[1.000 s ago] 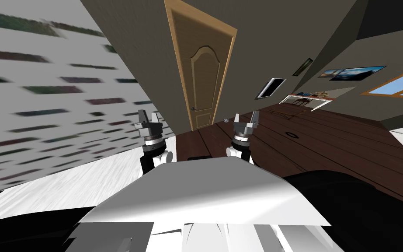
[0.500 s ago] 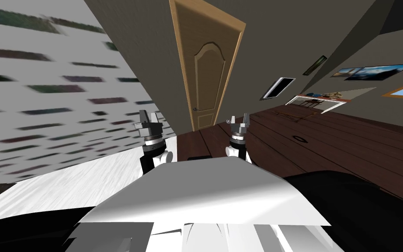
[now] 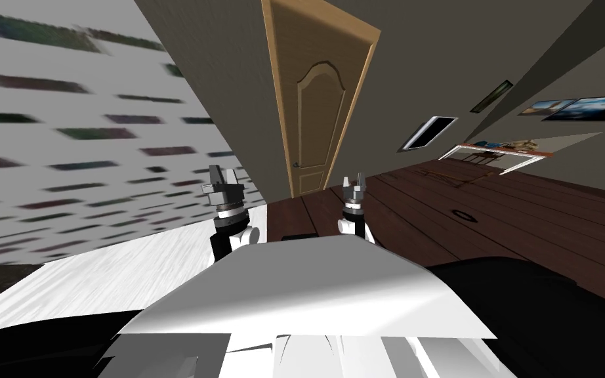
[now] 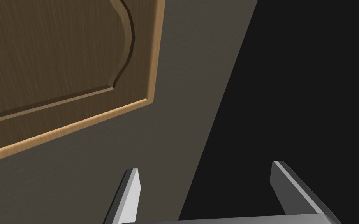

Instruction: Pull the door open

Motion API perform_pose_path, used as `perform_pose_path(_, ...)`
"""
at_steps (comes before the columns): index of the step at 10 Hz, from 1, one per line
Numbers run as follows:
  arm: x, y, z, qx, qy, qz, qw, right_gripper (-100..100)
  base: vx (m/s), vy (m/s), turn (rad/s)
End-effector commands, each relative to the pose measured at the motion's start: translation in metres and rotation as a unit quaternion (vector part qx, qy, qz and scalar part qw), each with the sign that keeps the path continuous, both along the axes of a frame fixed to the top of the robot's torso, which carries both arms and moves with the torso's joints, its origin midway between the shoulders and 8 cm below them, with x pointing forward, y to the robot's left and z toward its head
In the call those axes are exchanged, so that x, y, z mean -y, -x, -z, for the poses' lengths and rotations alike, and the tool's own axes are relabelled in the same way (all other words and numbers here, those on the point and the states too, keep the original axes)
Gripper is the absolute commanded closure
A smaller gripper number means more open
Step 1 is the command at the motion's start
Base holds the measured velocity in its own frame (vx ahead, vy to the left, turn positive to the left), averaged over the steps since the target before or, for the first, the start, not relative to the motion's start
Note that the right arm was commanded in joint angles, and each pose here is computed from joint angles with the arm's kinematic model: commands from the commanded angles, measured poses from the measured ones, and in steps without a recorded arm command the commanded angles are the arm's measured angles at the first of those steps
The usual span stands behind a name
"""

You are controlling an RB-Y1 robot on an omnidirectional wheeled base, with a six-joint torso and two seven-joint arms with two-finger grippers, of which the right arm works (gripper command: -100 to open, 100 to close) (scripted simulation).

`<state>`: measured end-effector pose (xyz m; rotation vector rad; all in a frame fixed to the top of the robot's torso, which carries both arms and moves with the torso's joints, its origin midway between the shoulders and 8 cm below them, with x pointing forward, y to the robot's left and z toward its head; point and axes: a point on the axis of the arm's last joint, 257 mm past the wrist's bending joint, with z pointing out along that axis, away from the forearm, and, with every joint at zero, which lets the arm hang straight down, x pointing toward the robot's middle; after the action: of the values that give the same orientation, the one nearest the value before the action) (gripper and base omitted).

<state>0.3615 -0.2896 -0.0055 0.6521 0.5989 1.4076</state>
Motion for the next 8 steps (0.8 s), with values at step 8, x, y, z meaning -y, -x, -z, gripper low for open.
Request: perform_pose_path(8, 0.017, -0.041, 0.061, -0.065, 0.02, 0.01, 0.9976, -100, 0.087, 0.013, 0.077)
